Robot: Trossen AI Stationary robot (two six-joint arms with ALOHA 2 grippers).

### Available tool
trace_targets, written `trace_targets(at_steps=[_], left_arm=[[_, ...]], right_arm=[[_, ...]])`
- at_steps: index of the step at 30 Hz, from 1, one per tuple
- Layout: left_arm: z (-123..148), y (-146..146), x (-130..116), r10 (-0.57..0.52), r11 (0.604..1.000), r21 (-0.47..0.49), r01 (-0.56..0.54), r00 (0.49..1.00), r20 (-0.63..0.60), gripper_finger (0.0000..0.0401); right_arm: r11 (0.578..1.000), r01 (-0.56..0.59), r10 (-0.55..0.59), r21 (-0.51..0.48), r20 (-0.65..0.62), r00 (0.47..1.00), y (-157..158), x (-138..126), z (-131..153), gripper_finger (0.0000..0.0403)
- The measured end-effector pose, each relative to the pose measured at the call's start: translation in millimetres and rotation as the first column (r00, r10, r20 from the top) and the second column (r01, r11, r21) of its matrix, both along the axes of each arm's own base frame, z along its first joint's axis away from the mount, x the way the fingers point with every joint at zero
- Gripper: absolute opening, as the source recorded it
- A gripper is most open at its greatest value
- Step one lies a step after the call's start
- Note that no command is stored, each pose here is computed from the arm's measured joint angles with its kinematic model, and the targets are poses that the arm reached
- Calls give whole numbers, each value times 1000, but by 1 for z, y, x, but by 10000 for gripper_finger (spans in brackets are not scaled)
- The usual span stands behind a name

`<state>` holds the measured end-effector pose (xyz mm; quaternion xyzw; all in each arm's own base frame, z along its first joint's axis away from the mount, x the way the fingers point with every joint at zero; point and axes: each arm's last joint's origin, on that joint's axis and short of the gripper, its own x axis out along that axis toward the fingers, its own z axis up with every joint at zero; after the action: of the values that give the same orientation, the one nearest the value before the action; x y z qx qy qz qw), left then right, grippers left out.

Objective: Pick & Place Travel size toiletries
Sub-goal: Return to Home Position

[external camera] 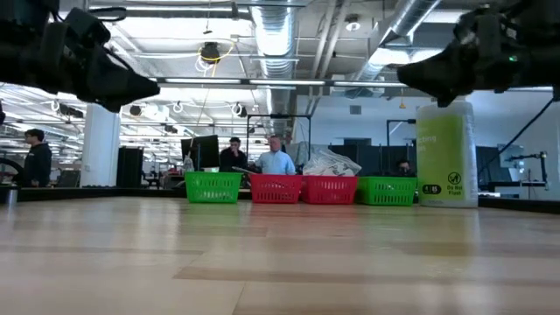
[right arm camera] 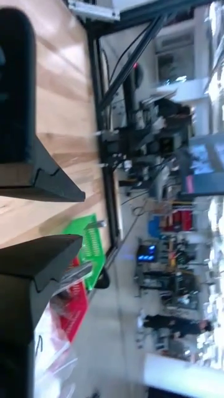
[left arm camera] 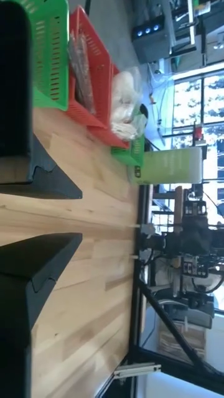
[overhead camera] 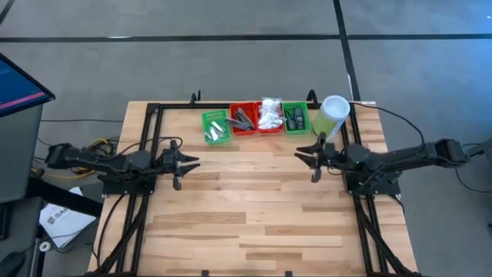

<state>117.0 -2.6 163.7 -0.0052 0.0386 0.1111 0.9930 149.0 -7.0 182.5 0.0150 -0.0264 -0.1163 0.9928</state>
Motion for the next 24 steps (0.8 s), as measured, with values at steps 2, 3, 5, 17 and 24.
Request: trace_targets(at_steps=[2,3,5,17,24], left_arm=[[-1,2,-1,-2,1000,2,2,1000,5,90],[0,3,-1,-6,1000,6,5,1000,13,90],[2,5,-2,-11,1000,11,11,999,34,90],[1,16,-16,-45,999,-25,46,998,46,90],[4,11,-20,-147,989,20,146,985,96,90]], right_arm=[[1000,-20,20,-16,36,999,1,-5,-2,87],[999,-22,24,-31,54,998,1,-7,-3,87],[999,-21,25,-50,71,997,1,-12,-5,87],[996,4,3,-84,80,997,-1,-31,0,87],[996,35,-26,-81,120,992,-2,-49,2,87]])
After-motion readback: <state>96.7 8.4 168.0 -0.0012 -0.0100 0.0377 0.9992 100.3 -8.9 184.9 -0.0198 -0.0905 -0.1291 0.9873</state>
